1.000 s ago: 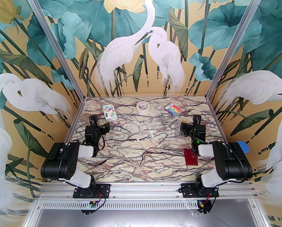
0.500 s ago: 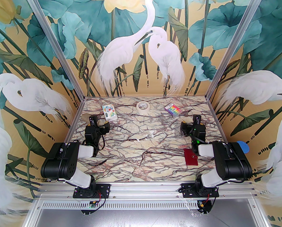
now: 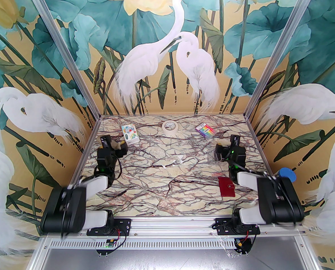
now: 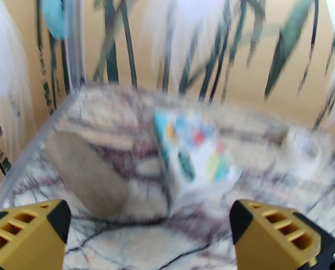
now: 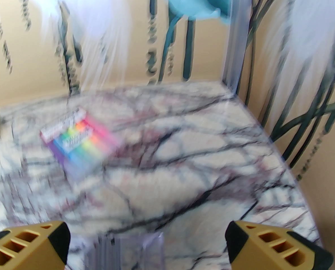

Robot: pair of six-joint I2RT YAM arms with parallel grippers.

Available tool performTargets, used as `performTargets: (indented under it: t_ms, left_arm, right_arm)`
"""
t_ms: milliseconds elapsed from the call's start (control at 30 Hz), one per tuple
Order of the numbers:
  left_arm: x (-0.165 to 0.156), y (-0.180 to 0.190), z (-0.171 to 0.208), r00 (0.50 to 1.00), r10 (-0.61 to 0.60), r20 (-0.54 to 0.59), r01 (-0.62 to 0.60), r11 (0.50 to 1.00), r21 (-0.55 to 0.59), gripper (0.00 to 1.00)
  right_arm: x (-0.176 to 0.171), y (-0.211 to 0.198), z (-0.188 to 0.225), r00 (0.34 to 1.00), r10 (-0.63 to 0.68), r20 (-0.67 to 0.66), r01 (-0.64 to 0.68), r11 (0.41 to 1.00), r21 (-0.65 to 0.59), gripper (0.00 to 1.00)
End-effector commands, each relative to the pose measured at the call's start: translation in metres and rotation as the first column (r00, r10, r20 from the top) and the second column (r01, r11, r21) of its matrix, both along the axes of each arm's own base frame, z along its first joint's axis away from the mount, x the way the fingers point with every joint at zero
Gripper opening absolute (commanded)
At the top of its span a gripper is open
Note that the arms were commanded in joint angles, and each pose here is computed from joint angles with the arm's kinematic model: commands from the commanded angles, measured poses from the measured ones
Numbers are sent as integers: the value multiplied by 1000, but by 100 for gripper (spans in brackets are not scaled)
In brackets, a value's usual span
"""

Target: Put the credit cards into the card holder

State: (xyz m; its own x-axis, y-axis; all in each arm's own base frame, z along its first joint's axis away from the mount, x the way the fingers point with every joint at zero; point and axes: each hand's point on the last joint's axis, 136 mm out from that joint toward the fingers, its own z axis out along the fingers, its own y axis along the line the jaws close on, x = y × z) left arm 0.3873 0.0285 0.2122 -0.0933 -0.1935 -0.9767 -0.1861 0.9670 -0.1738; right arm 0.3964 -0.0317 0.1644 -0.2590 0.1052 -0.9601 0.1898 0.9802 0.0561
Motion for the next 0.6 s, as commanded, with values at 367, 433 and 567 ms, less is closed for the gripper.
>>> performTargets:
  t_ms: [367,433,567]
  left_arm:
    - [-106,-41,77,921,-197,-337,51,917,-395,99]
    - [-124,-56,71,881,-283,-380,111,903,-416,99]
    - [-153,-89,66,786,-473,-397,251,832,-495,99]
  right_arm:
    - [-124,26,32,922,-22,-386,213,862,460,99]
    - [-143,34,14,889,2,-458,260,821,508,96]
    - [-173,58,-24,788,120,-604,317,762,565,92]
